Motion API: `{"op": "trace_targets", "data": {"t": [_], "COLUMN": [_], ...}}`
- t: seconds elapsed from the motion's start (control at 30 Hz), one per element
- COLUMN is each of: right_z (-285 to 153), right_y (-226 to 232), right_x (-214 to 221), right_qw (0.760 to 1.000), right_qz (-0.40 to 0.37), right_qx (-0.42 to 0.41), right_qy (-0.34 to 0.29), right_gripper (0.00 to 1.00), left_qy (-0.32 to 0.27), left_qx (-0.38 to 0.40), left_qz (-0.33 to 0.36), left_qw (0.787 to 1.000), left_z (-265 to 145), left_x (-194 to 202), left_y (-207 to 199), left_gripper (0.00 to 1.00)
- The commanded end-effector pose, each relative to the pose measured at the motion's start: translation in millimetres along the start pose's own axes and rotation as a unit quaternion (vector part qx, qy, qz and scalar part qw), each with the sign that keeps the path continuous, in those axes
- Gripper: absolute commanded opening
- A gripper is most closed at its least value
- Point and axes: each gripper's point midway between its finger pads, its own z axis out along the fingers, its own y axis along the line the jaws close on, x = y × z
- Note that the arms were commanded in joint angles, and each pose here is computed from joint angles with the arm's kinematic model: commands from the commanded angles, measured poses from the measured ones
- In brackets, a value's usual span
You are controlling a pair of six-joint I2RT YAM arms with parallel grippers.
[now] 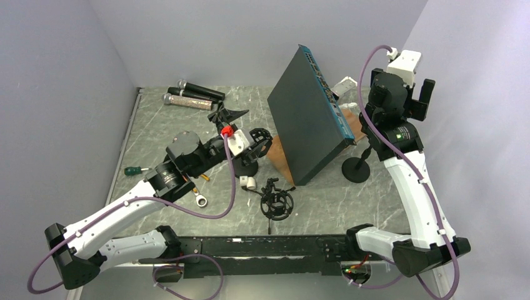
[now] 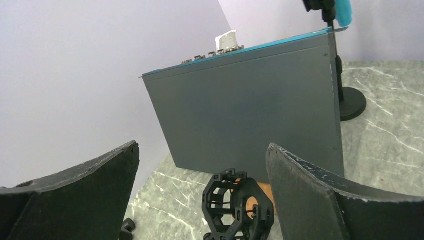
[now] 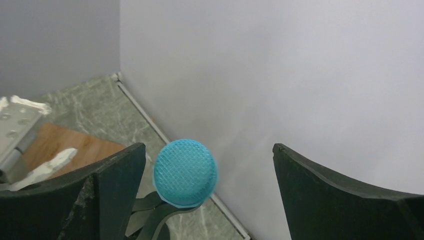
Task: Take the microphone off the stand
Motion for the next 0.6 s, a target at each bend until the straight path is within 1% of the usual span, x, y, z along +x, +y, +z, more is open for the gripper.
{"op": "trace_targets", "data": {"t": [0.0,0.1,0.2,0.33,0.43,0.47,0.57], "right_z": [7,10,14,21,21,20,15], "right_y": [-11,-10,-6,1,3,1,-4], "right_x": [25,35,40,48,50,49,46], "right_qw": [0.999,0.999,0.999,0.998,0.998,0.998,0.998], "right_qz": [0.003,0.024,0.028,0.024,0.024,0.025,0.031], "right_qx": [0.017,0.0,-0.008,-0.016,-0.021,-0.021,-0.029], "right_qy": [0.03,0.041,0.045,0.055,0.059,0.057,0.053], "right_gripper": [1.0,1.0,0.98,0.87,0.73,0.65,0.44], "left_qy": [-0.042,-0.046,-0.05,-0.052,-0.056,-0.05,-0.049], "left_qx": [-0.035,-0.038,-0.034,-0.035,-0.036,-0.048,-0.05], "left_qz": [0.026,0.035,0.038,0.042,0.044,0.044,0.041], "left_qw": [0.998,0.998,0.997,0.997,0.997,0.997,0.997], "left_z": [-5,-6,-7,-8,-9,-10,-10], "left_x": [-25,-25,-27,-27,-29,-27,-26], "left_y": [13,10,7,7,7,11,12], "left_gripper": [0.99,0.99,1.0,0.99,0.99,0.99,0.99]}}
